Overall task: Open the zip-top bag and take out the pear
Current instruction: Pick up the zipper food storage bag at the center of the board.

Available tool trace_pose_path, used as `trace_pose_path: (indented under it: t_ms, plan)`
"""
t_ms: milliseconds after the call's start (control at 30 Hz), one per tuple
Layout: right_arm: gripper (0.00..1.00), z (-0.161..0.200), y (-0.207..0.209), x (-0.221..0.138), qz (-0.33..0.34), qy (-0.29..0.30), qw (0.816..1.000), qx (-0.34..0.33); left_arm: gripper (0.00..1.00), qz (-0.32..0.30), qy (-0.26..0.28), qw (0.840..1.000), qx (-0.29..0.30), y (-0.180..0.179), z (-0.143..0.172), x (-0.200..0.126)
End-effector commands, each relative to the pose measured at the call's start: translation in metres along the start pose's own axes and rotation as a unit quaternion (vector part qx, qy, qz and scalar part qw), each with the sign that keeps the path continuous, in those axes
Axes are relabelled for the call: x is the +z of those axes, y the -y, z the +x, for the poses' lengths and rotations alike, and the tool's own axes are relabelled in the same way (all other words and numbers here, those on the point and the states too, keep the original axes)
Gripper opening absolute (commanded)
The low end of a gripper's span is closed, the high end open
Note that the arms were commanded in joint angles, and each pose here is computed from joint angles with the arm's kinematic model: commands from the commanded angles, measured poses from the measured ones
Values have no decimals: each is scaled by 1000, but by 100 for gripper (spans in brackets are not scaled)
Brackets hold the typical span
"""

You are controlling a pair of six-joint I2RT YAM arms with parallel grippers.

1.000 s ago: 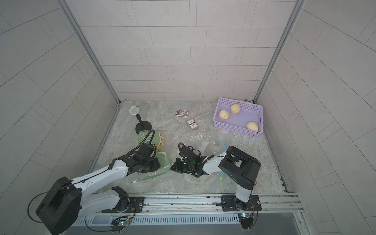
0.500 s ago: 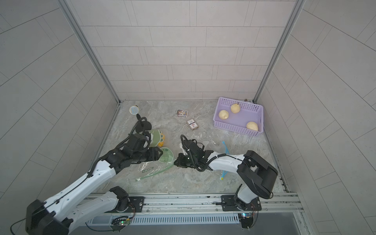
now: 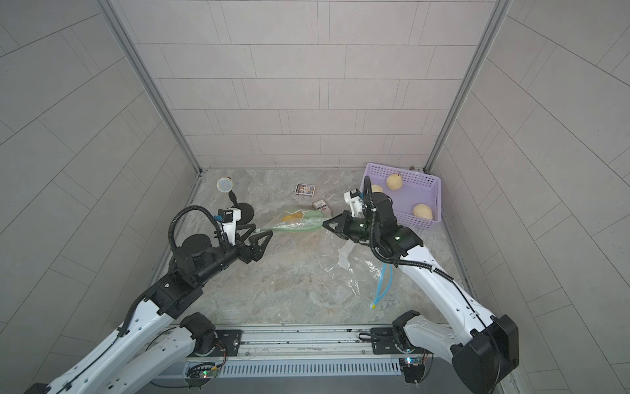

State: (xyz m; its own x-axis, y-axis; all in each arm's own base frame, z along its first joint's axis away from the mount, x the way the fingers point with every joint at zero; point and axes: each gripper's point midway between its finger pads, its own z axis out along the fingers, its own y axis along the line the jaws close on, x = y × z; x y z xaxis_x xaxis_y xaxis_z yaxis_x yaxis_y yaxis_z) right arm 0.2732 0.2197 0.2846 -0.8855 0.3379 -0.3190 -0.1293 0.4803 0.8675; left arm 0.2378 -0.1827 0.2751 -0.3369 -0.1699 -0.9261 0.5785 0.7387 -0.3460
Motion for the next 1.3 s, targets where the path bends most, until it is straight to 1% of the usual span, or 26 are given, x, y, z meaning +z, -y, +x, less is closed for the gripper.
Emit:
trace_pose_path:
  t_ms: [0,200,367,433,467,567,700,833,867,900,1100,1133,1200,1233,1267]
  plan:
    - [0,5,-6,-13,-13,-26,999,16,90,55,114,987,97,24,-37,-11]
    - [0,-4,-7,-18,-23,-28,999,20,94,45,166,977,124,16,-34,-11]
    - [0,-7,-17,-24,-37,-34,999,10,98,13,177,970,167,1,-25,8]
    - [0,-9,-21,-27,-40,-37,998,8,100,1,196,964,180,-4,-27,12]
    - [0,-10,-22,-27,-43,-37,998,6,100,-2,189,962,197,-8,-15,19]
    - [0,-12,-24,-27,-49,-44,998,5,100,-23,180,955,236,-20,-2,30]
    - [0,-13,-25,-25,-52,-51,997,4,100,-64,189,946,257,-35,-2,37]
    - [0,-12,-24,-26,-51,-56,997,0,100,-47,199,942,267,-27,-14,47]
    - [0,-12,-25,-26,-52,-57,997,-1,100,-46,196,942,268,-27,-12,50]
    - [0,-12,-26,-27,-52,-57,997,-2,100,-42,208,940,268,-24,-23,52]
    - [0,-12,-26,-30,-50,-61,997,-7,100,9,194,946,260,-22,-25,67]
    - [0,-13,-26,-30,-50,-60,997,-8,99,17,190,947,260,-22,-23,69]
    - [0,-15,-26,-31,-51,-59,997,-7,92,36,180,949,258,-19,-18,74]
    - [0,-15,-26,-31,-51,-59,997,-7,87,43,175,950,254,-18,-16,76]
    - [0,-16,-25,-30,-51,-60,997,-6,78,48,172,951,251,-18,-14,77]
